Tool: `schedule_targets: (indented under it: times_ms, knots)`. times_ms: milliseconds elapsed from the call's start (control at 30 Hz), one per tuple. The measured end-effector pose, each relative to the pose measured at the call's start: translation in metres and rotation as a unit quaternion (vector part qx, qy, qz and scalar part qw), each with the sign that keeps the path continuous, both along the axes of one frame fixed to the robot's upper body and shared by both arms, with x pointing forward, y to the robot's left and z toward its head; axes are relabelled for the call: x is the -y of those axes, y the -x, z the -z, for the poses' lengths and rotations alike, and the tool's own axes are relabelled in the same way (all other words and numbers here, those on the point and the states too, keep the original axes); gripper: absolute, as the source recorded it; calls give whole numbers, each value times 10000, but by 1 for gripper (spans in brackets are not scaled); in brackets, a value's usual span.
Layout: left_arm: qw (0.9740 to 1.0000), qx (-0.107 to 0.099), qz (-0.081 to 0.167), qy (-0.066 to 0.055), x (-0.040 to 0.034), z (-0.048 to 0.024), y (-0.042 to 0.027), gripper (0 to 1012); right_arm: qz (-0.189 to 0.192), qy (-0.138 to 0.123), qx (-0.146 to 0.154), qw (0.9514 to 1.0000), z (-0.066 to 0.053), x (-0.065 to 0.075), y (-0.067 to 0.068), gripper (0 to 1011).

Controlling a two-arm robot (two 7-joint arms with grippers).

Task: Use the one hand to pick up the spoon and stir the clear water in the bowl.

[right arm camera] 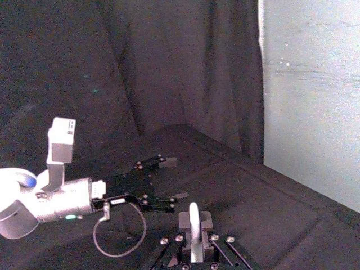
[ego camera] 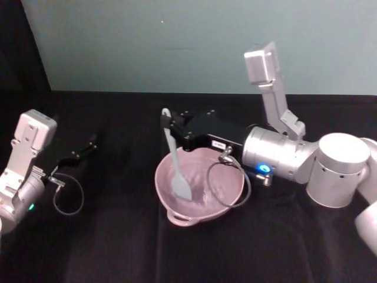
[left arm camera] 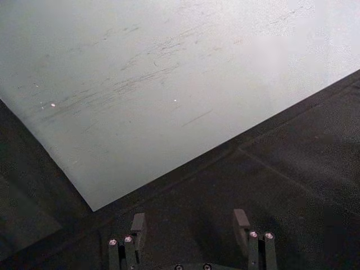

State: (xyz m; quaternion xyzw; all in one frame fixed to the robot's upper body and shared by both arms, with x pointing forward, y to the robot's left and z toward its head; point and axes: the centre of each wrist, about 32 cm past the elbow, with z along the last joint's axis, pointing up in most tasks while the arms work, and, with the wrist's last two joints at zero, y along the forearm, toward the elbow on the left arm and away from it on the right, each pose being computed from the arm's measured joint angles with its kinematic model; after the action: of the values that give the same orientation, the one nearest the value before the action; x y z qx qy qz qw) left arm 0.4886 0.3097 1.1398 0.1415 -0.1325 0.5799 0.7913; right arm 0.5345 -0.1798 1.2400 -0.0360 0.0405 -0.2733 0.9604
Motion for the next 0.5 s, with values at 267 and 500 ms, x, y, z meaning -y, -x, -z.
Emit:
schedule_targets:
  times_ms: [267, 500]
  knots:
    - [10000, 0, 0, 1, 0, 0, 0, 1011, -23, -126, -53, 9999, 38, -112, -115, 110]
    - [10000, 0, 0, 0, 0, 0, 0, 1011, 298, -294, -82, 9991, 83, -21, -288, 110]
